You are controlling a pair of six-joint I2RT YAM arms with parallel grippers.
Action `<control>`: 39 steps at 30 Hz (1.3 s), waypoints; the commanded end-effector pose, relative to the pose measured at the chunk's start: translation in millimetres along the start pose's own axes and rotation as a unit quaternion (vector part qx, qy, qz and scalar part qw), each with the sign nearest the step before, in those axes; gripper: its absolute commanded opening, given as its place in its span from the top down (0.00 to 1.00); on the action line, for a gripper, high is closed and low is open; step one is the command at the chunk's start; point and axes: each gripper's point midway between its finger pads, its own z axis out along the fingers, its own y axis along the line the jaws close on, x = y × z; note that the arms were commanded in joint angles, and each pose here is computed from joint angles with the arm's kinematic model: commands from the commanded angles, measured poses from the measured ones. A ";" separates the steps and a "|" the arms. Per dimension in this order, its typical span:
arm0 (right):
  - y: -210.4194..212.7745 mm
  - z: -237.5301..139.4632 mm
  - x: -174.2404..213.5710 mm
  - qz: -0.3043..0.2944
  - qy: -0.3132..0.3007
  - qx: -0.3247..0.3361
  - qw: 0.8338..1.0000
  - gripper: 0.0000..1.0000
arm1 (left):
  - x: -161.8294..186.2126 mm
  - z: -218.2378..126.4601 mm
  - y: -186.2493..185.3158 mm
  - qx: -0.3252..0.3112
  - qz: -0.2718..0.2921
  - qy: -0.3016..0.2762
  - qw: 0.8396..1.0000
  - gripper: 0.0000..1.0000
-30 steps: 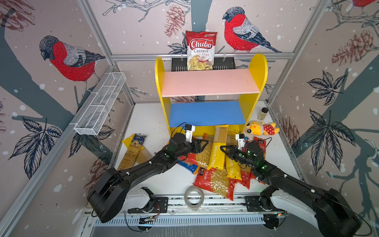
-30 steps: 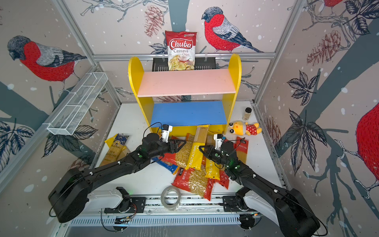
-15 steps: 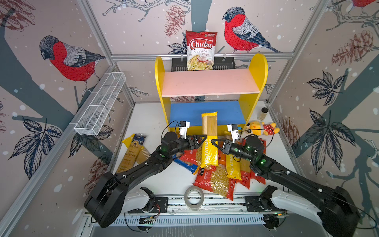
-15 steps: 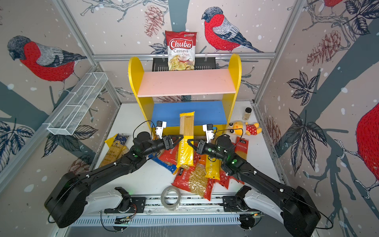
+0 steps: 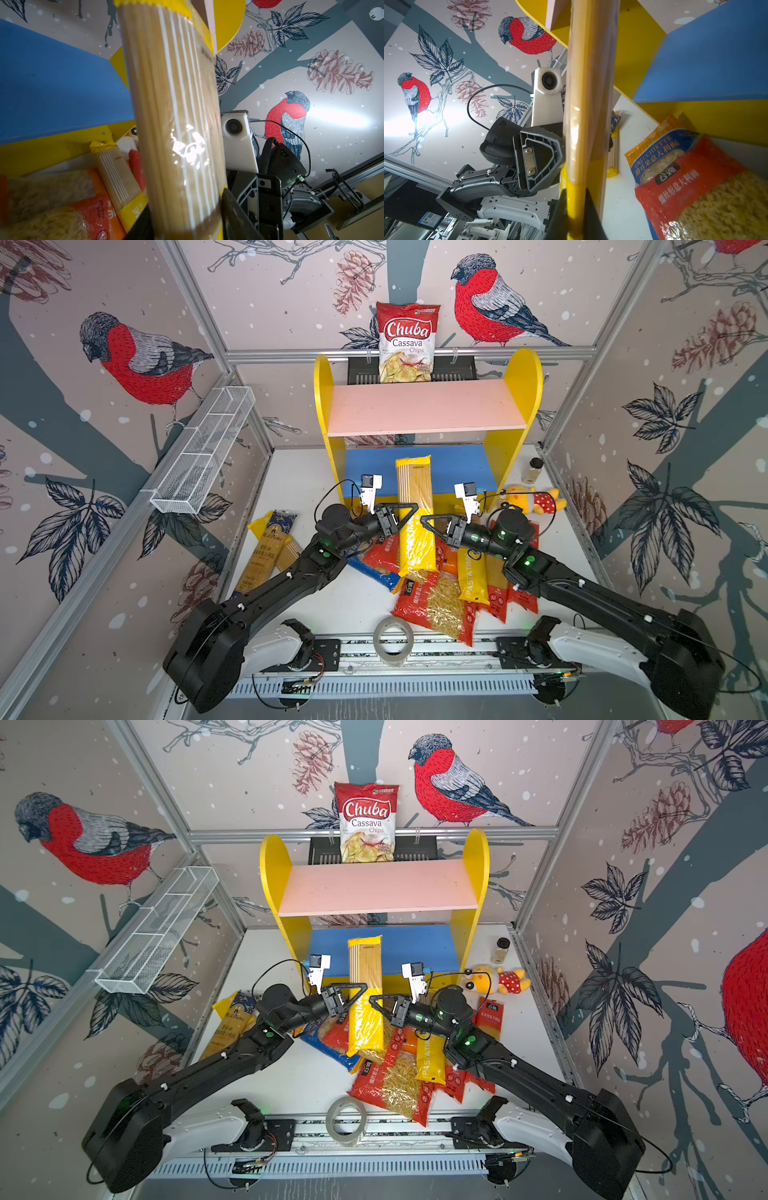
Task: Place and organize the pasta boxes and bags onto the shelf
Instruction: 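Grasp the spaghetti package with both grippers and lift it toward the pink shelf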
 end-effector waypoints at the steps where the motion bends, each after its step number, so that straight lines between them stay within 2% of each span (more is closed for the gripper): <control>1: 40.8 -3.6 -20.0 -0.050 -0.034 -0.074 0.995 0.95 | -13.3 -0.2 -15.5 0.025 0.013 -0.026 0.999 0.61; 4: 38.7 -2.8 -20.0 -0.050 -0.034 -0.070 0.996 0.93 | -16.9 1.0 -23.1 0.035 0.014 -0.028 0.999 0.71; 10: 37.7 -2.3 -24.2 -0.055 -0.041 -0.061 0.996 0.85 | -29.2 0.0 -40.9 0.045 0.029 -0.042 0.998 0.84; 14: 32.4 -1.8 -20.8 -0.053 -0.038 -0.054 0.996 0.80 | -36.9 -2.4 -47.5 0.044 0.037 -0.058 0.997 0.99; 18: 29.6 -1.0 -17.5 -0.052 -0.033 -0.050 0.997 0.71 | -44.0 -2.3 -56.5 0.054 0.044 -0.069 0.995 1.00; 24: 23.3 -0.4 -4.2 -0.058 -0.005 -0.048 0.997 0.39 | -67.1 -2.2 -76.2 0.053 0.072 -0.093 0.992 1.00; 27: 29.3 -0.5 2.2 -0.060 0.011 -0.067 0.996 0.32 | -83.1 0.5 -86.9 0.048 0.091 -0.103 0.989 1.00; 32: 44.2 1.0 0.4 -0.063 0.017 -0.096 0.993 0.32 | -116.6 4.3 -93.5 0.039 0.100 -0.124 0.986 1.00; 39: 65.7 13.2 -30.5 -0.072 -0.017 -0.115 0.991 0.44 | -137.5 16.7 -102.1 0.064 0.090 -0.115 0.987 1.00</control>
